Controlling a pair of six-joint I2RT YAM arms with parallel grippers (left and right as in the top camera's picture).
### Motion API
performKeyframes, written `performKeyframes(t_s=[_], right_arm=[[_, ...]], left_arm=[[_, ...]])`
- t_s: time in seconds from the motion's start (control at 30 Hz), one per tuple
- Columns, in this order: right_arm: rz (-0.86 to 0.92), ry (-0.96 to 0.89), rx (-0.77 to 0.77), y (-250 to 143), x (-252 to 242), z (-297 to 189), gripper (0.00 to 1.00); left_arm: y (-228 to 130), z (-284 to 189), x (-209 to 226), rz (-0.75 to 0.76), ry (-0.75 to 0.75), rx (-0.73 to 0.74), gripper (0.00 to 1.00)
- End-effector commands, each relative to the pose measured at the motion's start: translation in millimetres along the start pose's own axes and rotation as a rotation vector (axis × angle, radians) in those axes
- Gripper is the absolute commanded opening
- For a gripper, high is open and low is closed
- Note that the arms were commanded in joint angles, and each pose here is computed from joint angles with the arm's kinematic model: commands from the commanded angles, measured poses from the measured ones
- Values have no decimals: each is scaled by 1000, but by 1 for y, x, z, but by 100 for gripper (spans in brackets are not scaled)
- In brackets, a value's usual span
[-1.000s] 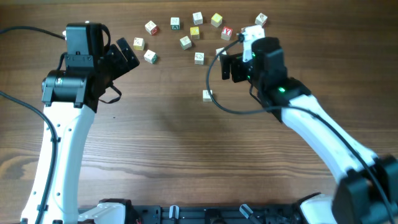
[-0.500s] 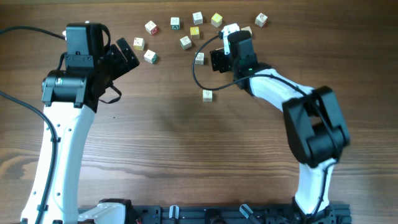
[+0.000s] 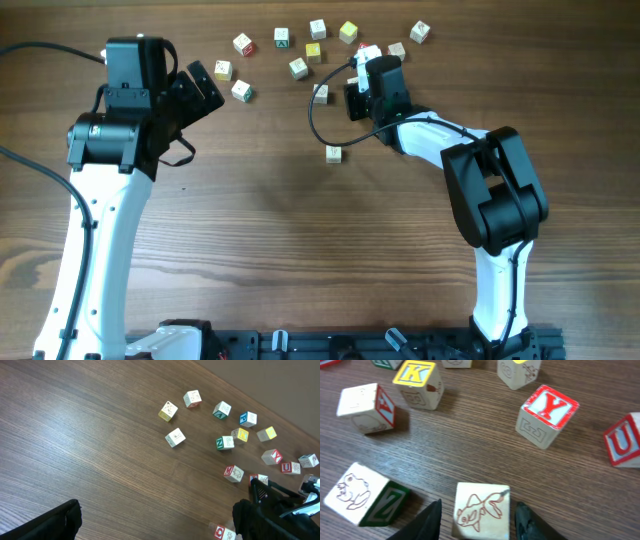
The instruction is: Form a horizontal line
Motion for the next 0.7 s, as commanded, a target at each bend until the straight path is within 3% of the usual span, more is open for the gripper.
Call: performKeyframes(t_s=[0.0,0.17,0.4,0.67], right_arm=[[13,31,-4,4,3,4,38],[41,37,-14,5,3,4,24],[40,36,-13,20,7,-15,16],[48,24,38,51,17,-78,14]], left_arm=[[1,-6,1,-15,-10,-13,100],[1,-6,1,-15,-10,-13,100],[1,-6,1,-15,-10,-13,100],[1,-6,1,-15,-10,-13,100]])
Point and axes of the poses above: each gripper's point midway between its finger pads, its own z axis out along the fingers, its own x axis along the line the jaws close on, y = z × x, the point moved 10 cm from there along -z, back along the fingers, and after that the axes turned 11 degrees about z, right-handed, at the moved point
